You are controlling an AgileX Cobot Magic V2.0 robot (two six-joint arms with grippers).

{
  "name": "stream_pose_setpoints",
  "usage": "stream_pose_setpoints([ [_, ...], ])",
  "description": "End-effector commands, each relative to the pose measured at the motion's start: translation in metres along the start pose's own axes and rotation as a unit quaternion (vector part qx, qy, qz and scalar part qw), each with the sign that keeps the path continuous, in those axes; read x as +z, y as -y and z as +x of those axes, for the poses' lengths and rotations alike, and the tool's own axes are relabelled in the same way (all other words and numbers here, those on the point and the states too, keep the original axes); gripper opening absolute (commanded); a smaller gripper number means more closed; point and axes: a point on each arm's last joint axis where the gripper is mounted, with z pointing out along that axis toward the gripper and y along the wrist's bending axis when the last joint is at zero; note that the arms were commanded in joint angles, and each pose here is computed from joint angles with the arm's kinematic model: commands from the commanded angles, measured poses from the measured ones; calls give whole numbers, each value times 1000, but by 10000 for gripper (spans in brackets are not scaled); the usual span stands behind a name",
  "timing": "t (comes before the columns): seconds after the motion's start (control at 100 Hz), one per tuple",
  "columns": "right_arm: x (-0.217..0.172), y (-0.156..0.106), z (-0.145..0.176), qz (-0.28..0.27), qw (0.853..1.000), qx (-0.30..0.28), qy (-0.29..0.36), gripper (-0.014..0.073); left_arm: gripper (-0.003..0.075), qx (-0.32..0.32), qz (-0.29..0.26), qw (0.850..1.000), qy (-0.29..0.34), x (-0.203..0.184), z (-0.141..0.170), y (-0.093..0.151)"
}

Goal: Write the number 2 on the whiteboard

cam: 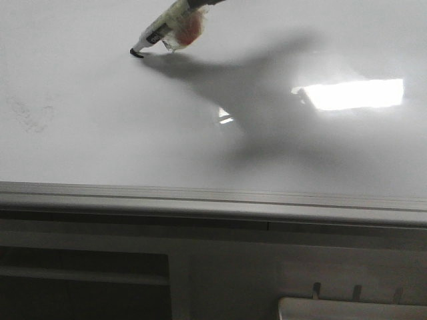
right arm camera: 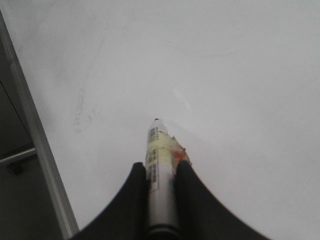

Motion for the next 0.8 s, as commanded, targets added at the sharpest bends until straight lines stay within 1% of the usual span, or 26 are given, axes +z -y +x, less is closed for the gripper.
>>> stream_pose_setpoints([
  [0.0,-11,21,-20,62,997,2,44,-78,-20,-5,6,999,48,-2,-17,-2],
  [0.07,-20,28,-22,70,996,4,49,-78,-20,-5,6,999,48,-2,-17,-2],
  [0.14,-31,33,-24,75,996,7,53,-59,-20,-5,6,999,48,-2,-17,-2],
  [0.21,-41,37,-21,63,997,17,45,-48,-20,-5,6,999,48,-2,-17,-2],
  [0.27,-46,39,-15,54,998,30,27,-48,-20,-5,6,999,48,-2,-17,-2],
  [0.37,-48,40,4,53,998,43,-19,-48,-20,-5,6,999,48,-2,-17,-2],
  [0.42,-46,37,15,45,997,52,-38,-48,-20,-5,6,999,48,-2,-17,-2],
  [0.52,-39,27,25,23,997,58,-55,-48,-20,-5,6,999,48,-2,-17,-2],
  [0.79,-6,-3,26,-20,997,32,-60,-48,-20,-5,6,999,48,-2,-17,-2],
])
